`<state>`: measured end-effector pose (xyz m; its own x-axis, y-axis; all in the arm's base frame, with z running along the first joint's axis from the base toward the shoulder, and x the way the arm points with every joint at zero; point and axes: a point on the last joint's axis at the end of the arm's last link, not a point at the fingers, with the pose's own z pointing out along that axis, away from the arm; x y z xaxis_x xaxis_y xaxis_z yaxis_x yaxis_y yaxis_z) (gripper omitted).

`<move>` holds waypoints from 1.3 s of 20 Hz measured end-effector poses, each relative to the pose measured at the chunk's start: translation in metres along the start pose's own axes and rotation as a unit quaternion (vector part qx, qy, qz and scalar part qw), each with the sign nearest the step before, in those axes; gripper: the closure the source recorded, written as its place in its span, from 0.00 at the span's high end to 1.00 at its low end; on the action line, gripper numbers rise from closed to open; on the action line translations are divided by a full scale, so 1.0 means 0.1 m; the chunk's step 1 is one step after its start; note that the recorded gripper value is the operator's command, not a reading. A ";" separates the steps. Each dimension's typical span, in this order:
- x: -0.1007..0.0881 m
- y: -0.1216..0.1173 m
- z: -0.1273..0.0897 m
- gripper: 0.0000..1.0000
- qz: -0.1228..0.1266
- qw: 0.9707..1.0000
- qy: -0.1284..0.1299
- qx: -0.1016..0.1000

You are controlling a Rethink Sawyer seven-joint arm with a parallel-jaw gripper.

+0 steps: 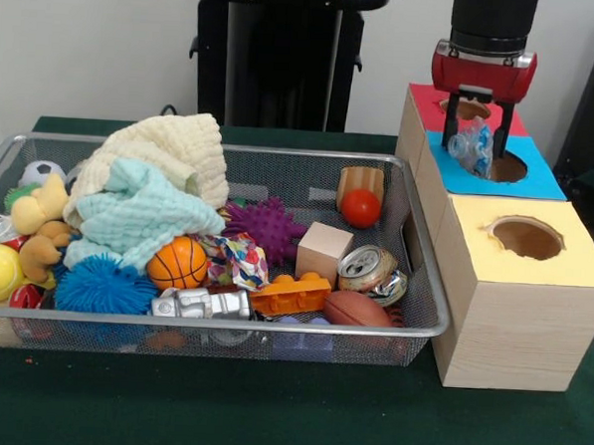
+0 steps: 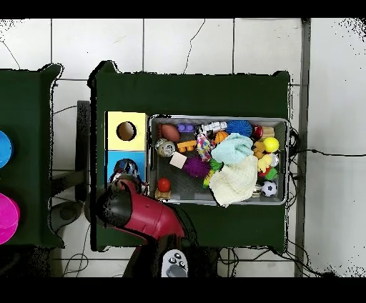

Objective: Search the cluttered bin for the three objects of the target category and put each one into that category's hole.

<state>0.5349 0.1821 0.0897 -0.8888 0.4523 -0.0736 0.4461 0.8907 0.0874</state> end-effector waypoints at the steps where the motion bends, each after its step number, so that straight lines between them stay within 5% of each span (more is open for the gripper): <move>1: 0.00 0.00 0.00 1.00 0.000 1.000 0.000 0.000; 26: 0.02 0.15 -0.67 1.00 -0.006 0.999 0.032 -0.027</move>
<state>0.5333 0.1935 0.1580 -0.8998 0.4363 -0.0106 0.4307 0.8916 0.1400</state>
